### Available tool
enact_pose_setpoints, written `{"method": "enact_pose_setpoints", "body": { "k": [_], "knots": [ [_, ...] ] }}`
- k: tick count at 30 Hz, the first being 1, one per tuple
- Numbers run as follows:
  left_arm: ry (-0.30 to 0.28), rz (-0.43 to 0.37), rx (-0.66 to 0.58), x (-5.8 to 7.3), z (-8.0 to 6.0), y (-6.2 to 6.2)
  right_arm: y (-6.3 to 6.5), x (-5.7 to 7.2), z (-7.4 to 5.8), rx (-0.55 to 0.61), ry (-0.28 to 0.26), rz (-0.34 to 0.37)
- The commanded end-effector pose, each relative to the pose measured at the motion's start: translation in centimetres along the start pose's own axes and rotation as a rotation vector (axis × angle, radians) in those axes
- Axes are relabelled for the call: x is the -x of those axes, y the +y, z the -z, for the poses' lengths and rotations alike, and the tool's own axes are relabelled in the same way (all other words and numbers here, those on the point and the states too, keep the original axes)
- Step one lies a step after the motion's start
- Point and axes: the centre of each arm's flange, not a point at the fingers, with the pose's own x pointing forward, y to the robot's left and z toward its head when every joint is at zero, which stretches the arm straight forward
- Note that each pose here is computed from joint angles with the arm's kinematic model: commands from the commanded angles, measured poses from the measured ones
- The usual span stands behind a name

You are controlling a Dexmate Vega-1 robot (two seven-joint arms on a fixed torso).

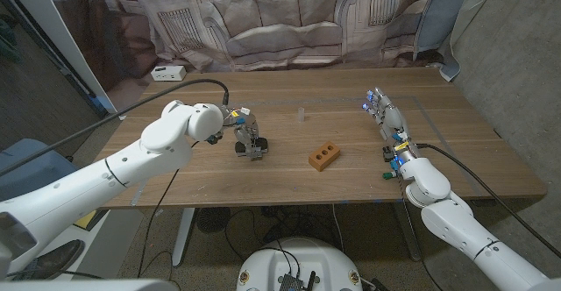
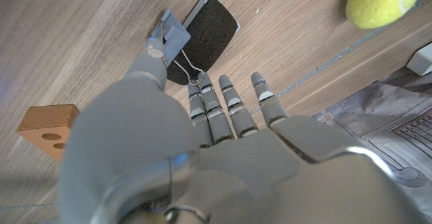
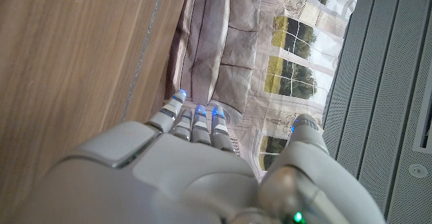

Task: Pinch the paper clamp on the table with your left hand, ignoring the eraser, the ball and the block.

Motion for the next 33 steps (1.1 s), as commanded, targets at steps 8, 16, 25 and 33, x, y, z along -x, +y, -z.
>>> {"method": "enact_pose_setpoints", "body": {
  "k": [8, 16, 25, 33],
  "knots": [
    [0.000, -0.039, -0.024, 1.3, -0.1, 2.6, -0.7, -0.6, -0.2, -0.007, -0.030, 0.005],
    [0.019, -0.073, -0.047, 2.3, 0.1, 4.0, -0.8, -0.9, -0.1, -0.006, -0.033, 0.002],
    [0.021, -0.109, -0.064, 2.8, 0.1, 5.3, -1.0, -0.8, -0.1, -0.008, -0.038, 0.012],
    [0.032, -0.170, -0.032, 3.1, 0.1, 5.7, -1.1, -0.6, 0.3, -0.016, -0.030, 0.023]
  ]
}}
